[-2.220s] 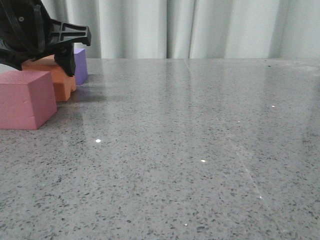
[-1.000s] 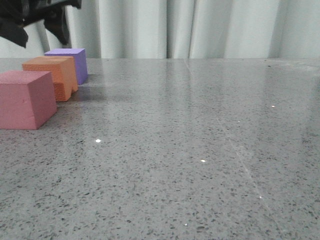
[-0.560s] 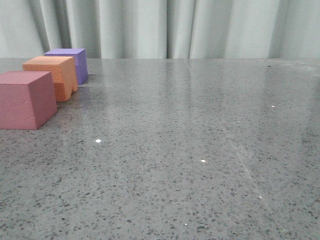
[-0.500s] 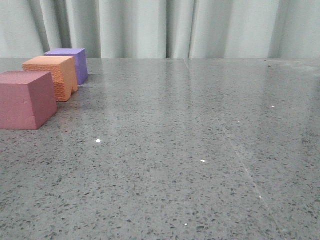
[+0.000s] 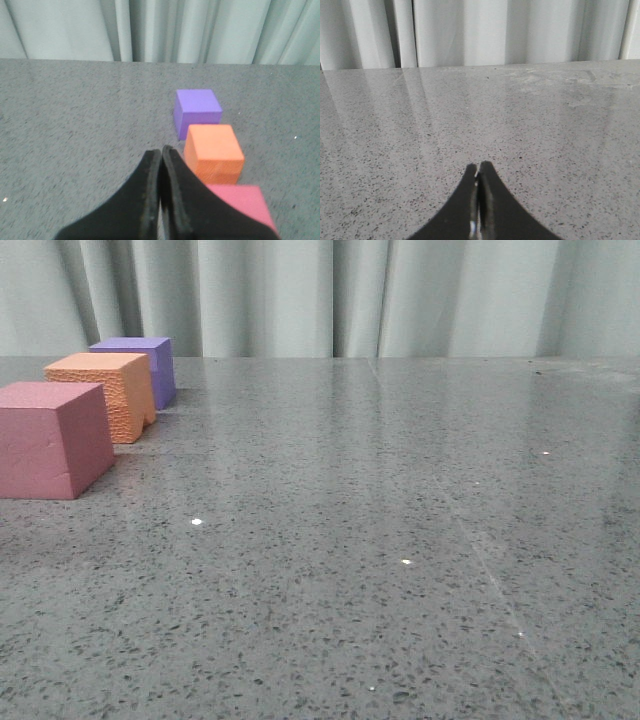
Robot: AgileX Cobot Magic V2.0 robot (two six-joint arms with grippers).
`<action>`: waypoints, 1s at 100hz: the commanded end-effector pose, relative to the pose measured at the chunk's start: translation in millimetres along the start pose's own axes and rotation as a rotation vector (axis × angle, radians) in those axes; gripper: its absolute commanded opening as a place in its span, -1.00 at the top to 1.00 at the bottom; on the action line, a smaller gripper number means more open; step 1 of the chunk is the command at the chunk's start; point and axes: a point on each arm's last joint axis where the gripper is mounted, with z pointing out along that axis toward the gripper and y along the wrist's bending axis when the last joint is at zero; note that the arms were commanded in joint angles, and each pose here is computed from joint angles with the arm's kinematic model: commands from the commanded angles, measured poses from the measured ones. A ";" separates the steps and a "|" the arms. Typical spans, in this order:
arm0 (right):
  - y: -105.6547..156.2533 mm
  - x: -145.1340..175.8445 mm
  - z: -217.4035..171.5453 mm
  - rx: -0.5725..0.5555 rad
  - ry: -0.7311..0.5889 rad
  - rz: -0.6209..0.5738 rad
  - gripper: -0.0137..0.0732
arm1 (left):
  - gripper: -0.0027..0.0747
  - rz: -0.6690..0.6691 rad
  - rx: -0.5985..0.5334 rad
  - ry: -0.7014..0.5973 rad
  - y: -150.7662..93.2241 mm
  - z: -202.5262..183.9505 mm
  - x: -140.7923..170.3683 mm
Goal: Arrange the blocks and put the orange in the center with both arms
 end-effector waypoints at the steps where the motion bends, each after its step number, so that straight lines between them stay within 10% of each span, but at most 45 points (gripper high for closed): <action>1: 0.3 -11.0 0.0 0.002 -0.081 -0.002 0.84 | 0.98 0.026 0.033 -0.059 2.6 -10.3 4.0; 100: 0.3 -11.0 0.0 0.002 -0.081 -0.002 0.84 | 0.98 0.016 0.042 -0.025 8.4 -14.7 31.8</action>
